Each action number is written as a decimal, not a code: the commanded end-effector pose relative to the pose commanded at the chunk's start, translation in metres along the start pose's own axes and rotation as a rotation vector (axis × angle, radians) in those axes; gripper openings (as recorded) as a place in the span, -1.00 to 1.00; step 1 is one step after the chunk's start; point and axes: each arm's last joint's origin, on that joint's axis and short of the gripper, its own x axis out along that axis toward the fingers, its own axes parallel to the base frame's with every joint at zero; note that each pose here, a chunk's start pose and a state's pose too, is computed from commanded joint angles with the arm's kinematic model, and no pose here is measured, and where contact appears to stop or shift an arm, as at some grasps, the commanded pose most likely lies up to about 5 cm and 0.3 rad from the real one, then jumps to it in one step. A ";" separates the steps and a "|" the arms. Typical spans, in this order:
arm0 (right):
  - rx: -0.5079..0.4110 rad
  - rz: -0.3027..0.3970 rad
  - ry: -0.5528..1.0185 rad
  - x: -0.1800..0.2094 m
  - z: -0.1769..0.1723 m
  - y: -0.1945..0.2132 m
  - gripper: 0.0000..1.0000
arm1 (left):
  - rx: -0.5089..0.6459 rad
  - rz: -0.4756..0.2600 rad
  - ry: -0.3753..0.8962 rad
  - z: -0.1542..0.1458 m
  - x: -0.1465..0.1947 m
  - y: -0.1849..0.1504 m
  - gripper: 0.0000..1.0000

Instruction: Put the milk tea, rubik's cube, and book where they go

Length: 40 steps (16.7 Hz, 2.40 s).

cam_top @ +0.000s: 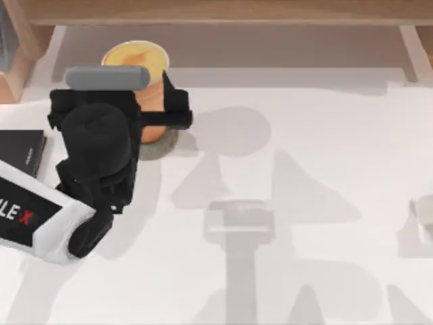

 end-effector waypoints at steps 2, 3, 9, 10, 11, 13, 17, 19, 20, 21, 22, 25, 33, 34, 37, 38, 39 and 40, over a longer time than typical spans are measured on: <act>0.000 0.000 0.000 0.000 0.000 0.000 1.00 | -0.002 -0.009 -0.004 0.006 -0.003 0.002 1.00; 0.000 0.000 0.000 0.000 0.000 0.000 1.00 | -0.004 -0.014 -0.007 0.011 -0.006 0.005 1.00; 0.000 0.000 0.000 0.000 0.000 0.000 1.00 | -0.018 -0.011 -0.048 0.061 -0.048 0.055 1.00; 0.000 0.000 0.000 0.000 0.000 0.000 1.00 | -0.020 -0.006 -0.057 0.068 -0.060 0.067 1.00; 0.000 0.000 0.000 0.000 0.000 0.000 1.00 | -0.021 -0.001 -0.067 0.073 -0.073 0.078 1.00; 0.000 0.000 0.000 0.000 0.000 0.000 1.00 | -0.021 0.010 -0.085 0.078 -0.101 0.100 1.00; 0.000 0.000 0.000 0.000 0.000 0.000 1.00 | -0.014 0.025 -0.117 0.065 -0.153 0.129 1.00; 0.000 0.000 0.000 0.000 0.000 0.000 1.00 | -0.008 0.029 -0.125 0.051 -0.171 0.137 1.00; 0.000 0.000 0.000 0.000 0.000 0.000 1.00 | -0.005 0.030 -0.124 0.044 -0.177 0.140 1.00; 0.000 0.000 0.000 0.000 0.000 0.000 1.00 | -0.001 0.030 -0.120 0.036 -0.182 0.142 1.00; 0.000 0.000 0.000 0.000 0.000 0.000 1.00 | 0.001 0.031 -0.113 0.028 -0.185 0.144 1.00; 0.000 0.000 0.000 0.000 0.000 0.000 1.00 | 0.006 0.030 -0.085 0.011 -0.190 0.148 1.00; -0.004 -0.001 0.010 0.000 0.002 0.000 1.00 | 0.007 0.030 -0.077 0.007 -0.190 0.148 1.00; -0.012 -0.002 0.029 0.000 0.006 0.000 1.00 | 0.007 0.030 -0.077 0.007 -0.190 0.148 1.00; -0.053 -0.008 0.140 0.003 0.026 -0.001 1.00 | 0.007 0.030 -0.077 0.007 -0.190 0.148 1.00; -0.071 -0.009 0.196 0.006 0.034 -0.002 1.00 | 0.007 0.030 -0.077 0.007 -0.190 0.148 1.00; -0.091 -0.008 0.260 0.010 0.044 -0.002 1.00 | 0.007 0.030 -0.077 0.007 -0.190 0.148 1.00; -0.112 -0.006 0.331 0.016 0.053 -0.003 1.00 | 0.007 0.030 -0.077 0.007 -0.190 0.148 1.00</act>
